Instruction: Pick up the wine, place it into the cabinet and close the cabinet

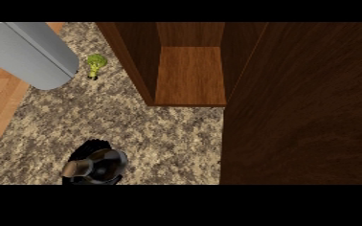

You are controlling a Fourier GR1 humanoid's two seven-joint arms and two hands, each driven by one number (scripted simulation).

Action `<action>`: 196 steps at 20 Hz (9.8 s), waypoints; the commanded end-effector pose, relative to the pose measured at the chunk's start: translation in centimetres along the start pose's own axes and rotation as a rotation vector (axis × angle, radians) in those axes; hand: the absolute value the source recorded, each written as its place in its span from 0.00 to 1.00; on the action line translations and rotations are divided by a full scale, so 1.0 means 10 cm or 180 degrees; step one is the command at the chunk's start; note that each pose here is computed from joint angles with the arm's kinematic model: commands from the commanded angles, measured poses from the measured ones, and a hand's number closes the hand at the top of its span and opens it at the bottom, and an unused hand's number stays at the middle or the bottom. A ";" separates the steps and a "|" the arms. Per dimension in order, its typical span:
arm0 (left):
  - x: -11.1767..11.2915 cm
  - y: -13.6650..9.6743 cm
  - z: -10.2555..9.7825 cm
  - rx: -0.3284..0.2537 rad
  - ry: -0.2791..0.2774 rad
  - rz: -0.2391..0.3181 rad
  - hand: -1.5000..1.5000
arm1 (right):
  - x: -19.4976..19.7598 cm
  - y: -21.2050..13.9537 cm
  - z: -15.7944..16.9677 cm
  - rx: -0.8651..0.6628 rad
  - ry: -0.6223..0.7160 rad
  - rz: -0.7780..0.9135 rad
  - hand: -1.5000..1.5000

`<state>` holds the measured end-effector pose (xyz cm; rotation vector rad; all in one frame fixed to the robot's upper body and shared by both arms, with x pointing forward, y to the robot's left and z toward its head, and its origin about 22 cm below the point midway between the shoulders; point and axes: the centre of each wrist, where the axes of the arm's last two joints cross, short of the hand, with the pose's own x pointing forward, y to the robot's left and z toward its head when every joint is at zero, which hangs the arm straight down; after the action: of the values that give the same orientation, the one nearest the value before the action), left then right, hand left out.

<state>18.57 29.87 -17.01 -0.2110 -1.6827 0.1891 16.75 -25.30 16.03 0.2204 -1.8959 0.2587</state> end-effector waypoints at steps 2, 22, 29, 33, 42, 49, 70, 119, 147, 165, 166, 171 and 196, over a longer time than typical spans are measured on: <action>0.04 -0.14 0.23 -0.0158 -0.0189 0.0501 1.00 | -0.10 0.08 0.06 0.0008 0.0020 -0.0034 0.00; 1.39 -1.30 -0.14 -0.0258 -0.0489 0.0497 1.00 | -0.15 0.07 0.08 0.0039 0.0077 -0.0043 0.00; 1.55 -1.92 -0.66 -0.0265 -0.0413 0.0486 1.00 | -0.10 0.09 -0.14 0.0010 -0.0014 -0.0103 0.00; 1.69 -1.93 -0.95 -0.0258 -0.0489 0.0372 1.00 | -0.18 -0.07 -0.07 0.0020 0.0026 -0.0111 0.00; 1.32 -2.24 -1.14 -0.0237 -0.0511 -0.0068 1.00 | -0.08 -0.13 0.08 0.0061 -0.0030 -0.0003 0.00; 1.45 -2.43 -1.57 -0.0249 -0.0404 -0.0216 1.00 | -0.04 0.25 -0.18 0.0022 -0.0073 -0.0050 0.00; 0.50 -2.20 -1.47 0.0117 -0.0139 -0.0202 1.00 | -0.04 -0.07 0.15 0.0008 -0.0013 -0.0097 0.00; 0.55 -1.97 -2.16 0.0621 -0.0016 0.0161 1.00 | -0.26 -0.04 -0.01 0.0145 -0.0041 -0.0153 0.00; 0.63 -2.10 -1.58 -0.0310 -0.0506 0.0084 0.00 | -0.03 -0.12 0.07 -0.0020 0.0039 0.0000 0.00; 1.83 -2.28 -0.46 -0.0513 -0.0514 0.0363 0.00 | 0.01 -0.16 -0.08 0.0258 0.0042 0.0128 1.00; 1.81 -2.19 -0.30 -0.0495 -0.0564 0.0261 0.00 | 0.08 0.09 -0.02 0.0368 0.0053 0.0183 1.00; 2.02 -1.80 -0.26 -0.0348 -0.0615 0.0145 0.00 | 0.17 0.04 -0.07 0.1126 0.0206 0.0520 1.00; 2.78 -0.49 0.53 0.0078 -0.0850 -0.0061 0.00 | 0.28 1.39 -0.10 0.1848 0.0230 -0.0019 1.00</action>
<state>10.51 30.12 9.24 -0.1642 -1.9355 0.2370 13.74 -14.15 17.35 0.6361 -1.6499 0.7733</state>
